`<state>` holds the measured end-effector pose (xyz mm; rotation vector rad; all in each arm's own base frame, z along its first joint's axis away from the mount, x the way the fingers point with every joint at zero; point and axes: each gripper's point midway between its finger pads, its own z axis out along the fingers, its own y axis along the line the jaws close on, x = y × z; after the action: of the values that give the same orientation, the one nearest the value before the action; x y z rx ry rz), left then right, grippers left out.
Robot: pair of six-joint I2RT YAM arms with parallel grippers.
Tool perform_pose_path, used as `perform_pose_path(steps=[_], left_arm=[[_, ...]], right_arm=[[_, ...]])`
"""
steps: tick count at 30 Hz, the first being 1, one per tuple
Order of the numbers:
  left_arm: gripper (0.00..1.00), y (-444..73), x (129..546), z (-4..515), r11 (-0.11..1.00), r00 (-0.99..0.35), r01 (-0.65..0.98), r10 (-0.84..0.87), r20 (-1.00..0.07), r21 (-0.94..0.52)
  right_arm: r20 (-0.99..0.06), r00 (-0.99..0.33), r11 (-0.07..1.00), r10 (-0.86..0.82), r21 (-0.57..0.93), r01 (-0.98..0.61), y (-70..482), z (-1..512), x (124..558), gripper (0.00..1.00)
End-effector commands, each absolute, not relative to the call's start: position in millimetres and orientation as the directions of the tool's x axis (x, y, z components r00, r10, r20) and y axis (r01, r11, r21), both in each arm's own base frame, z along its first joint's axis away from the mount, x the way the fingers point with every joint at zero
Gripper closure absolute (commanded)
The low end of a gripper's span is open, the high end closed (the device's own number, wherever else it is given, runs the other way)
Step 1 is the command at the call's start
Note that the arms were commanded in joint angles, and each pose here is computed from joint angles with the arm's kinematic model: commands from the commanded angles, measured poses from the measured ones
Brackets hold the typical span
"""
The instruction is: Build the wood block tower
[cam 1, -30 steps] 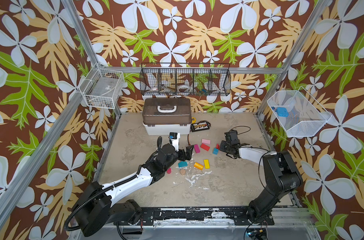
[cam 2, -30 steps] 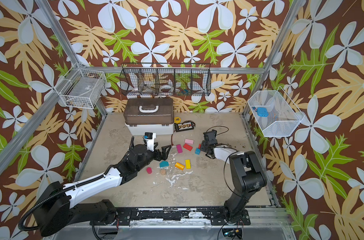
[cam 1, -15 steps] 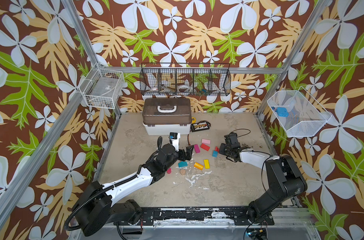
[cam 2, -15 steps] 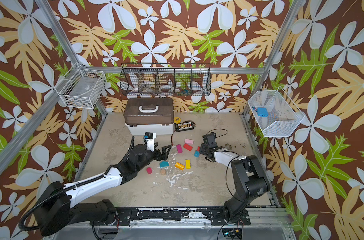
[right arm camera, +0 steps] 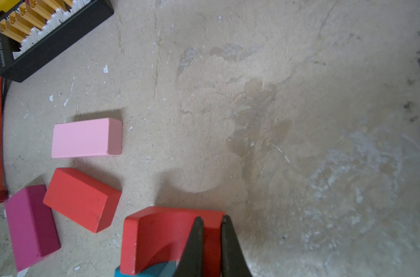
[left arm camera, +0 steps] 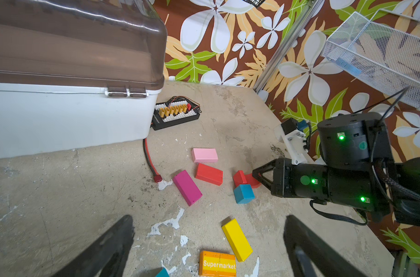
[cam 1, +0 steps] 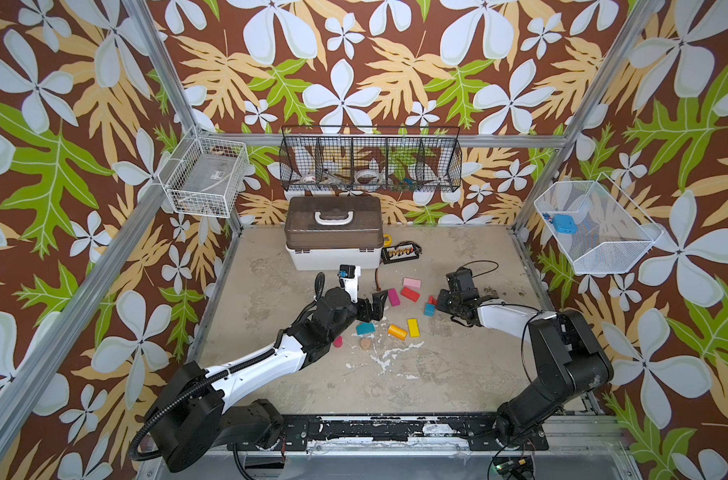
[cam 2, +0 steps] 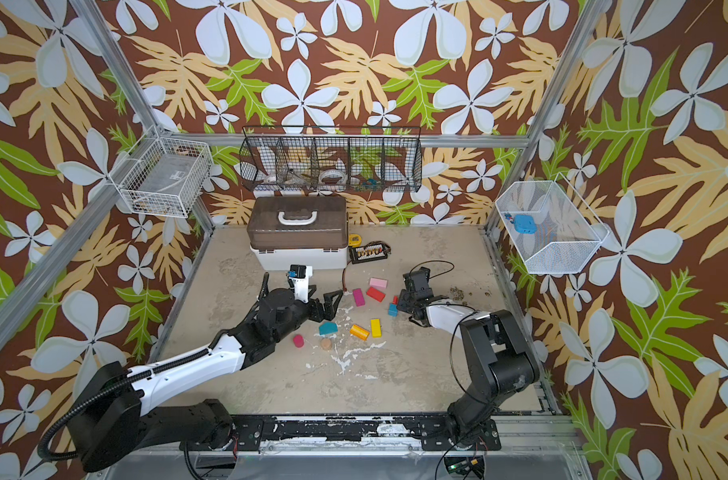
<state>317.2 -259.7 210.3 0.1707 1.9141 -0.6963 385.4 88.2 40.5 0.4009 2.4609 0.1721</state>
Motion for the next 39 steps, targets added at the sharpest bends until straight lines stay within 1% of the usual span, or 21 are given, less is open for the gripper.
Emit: perform_pose_path(steps=[1, 27, 33, 36, 39], left_arm=[[0.02, -260.3, 318.0, 211.8, 0.821, -0.445, 0.417, -0.190, -0.875, -0.390], [0.02, -261.3, 318.0, 211.3, 0.819, -0.449, 0.419, -0.188, -0.874, -0.392], [0.02, -261.6, 318.0, 211.7, 0.819, -0.448, 0.420, -0.189, -0.874, -0.392], [0.02, -261.5, 317.9, 211.0, 0.819, -0.449, 0.419, -0.188, -0.873, -0.392], [0.02, -261.5, 318.0, 210.7, 0.819, -0.450, 0.419, -0.187, -0.873, -0.392]], right_arm=[[-0.580, -0.742, 0.941, 0.336, 0.228, 0.248, 89.7, 42.1, 388.8, 0.89], [-0.571, -0.748, 0.940, 0.338, 0.235, 0.246, 92.8, 37.2, 388.4, 0.83], [-0.572, -0.746, 0.940, 0.340, 0.236, 0.247, 93.3, 37.4, 387.8, 0.80], [-0.574, -0.746, 0.941, 0.338, 0.231, 0.248, 92.5, 37.8, 387.9, 0.76], [-0.575, -0.744, 0.940, 0.339, 0.232, 0.249, 92.2, 38.8, 387.6, 0.67]])
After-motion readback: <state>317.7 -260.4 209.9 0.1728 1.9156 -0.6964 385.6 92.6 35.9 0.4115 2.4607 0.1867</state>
